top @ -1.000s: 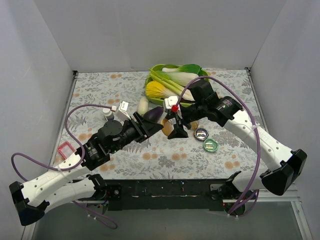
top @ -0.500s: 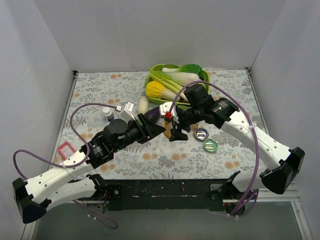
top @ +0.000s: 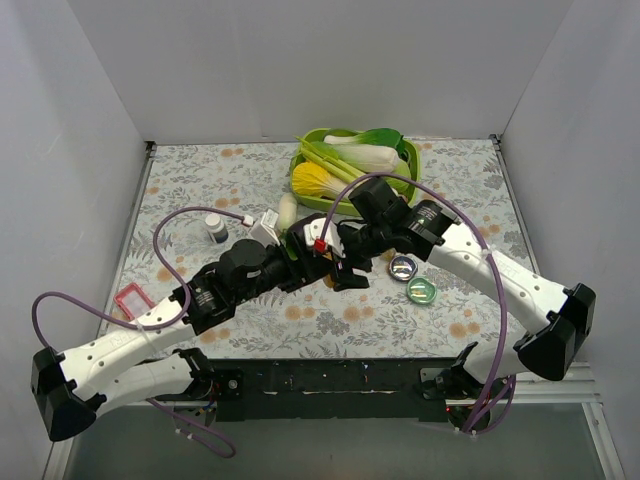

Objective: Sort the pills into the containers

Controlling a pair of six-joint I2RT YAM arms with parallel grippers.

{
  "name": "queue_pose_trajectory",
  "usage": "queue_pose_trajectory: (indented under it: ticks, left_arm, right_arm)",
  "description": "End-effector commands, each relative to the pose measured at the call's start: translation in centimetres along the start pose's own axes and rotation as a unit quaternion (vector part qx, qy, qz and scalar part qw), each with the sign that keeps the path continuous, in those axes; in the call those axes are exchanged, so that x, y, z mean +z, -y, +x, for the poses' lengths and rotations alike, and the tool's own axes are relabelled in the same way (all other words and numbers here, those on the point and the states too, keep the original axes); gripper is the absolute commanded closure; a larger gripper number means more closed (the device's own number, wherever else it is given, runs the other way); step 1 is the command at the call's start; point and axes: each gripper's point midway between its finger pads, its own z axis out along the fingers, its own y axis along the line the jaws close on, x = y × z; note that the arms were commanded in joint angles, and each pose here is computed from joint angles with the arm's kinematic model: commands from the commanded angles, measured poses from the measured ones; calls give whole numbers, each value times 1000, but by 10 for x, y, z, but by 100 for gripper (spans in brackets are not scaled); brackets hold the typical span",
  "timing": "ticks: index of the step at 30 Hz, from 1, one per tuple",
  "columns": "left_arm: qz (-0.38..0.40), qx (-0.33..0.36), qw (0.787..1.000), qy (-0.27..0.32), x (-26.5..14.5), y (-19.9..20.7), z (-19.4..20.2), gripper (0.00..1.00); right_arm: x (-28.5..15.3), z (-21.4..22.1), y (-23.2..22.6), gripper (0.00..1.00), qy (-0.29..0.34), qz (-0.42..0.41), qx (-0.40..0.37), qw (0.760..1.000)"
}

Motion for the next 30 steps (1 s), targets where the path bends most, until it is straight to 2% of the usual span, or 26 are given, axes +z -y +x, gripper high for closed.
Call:
queue_pose_trajectory:
  ticks: [1, 3, 9, 13, 14, 17, 21, 25, 30]
  left_arm:
    - [-75, 16, 997, -18, -4, -49, 16, 34]
    - [-62, 9, 998, 2, -10, -44, 10, 29]
    - [-40, -4, 999, 29, -32, -36, -1, 19]
    - [-37, -7, 999, 34, -40, -41, -1, 6]
    - [-16, -9, 999, 40, -43, -33, -3, 3]
    - [20, -15, 998, 49, -48, -25, -4, 2]
    - [22, -10, 999, 49, -49, -27, -3, 2]
    - [74, 2, 996, 50, -52, -3, -6, 2]
    - [83, 27, 995, 44, -46, 16, -12, 2]
  right_arm:
    - [-13, -60, 5, 92, 97, 15, -67, 993]
    - [-13, -58, 3, 92, 98, 14, -67, 993]
    - [-9, -49, 1, 92, 92, 13, -63, 994]
    - [-8, -42, 0, 92, 85, 16, -68, 994]
    - [-9, -40, 0, 92, 84, 18, -69, 994]
    - [-9, -37, -2, 92, 82, 18, -71, 994]
    - [-9, -38, -2, 92, 81, 17, -73, 994]
    - [-8, -36, -1, 92, 77, 17, -74, 994]
    - [-7, -33, 2, 92, 69, 22, -77, 994]
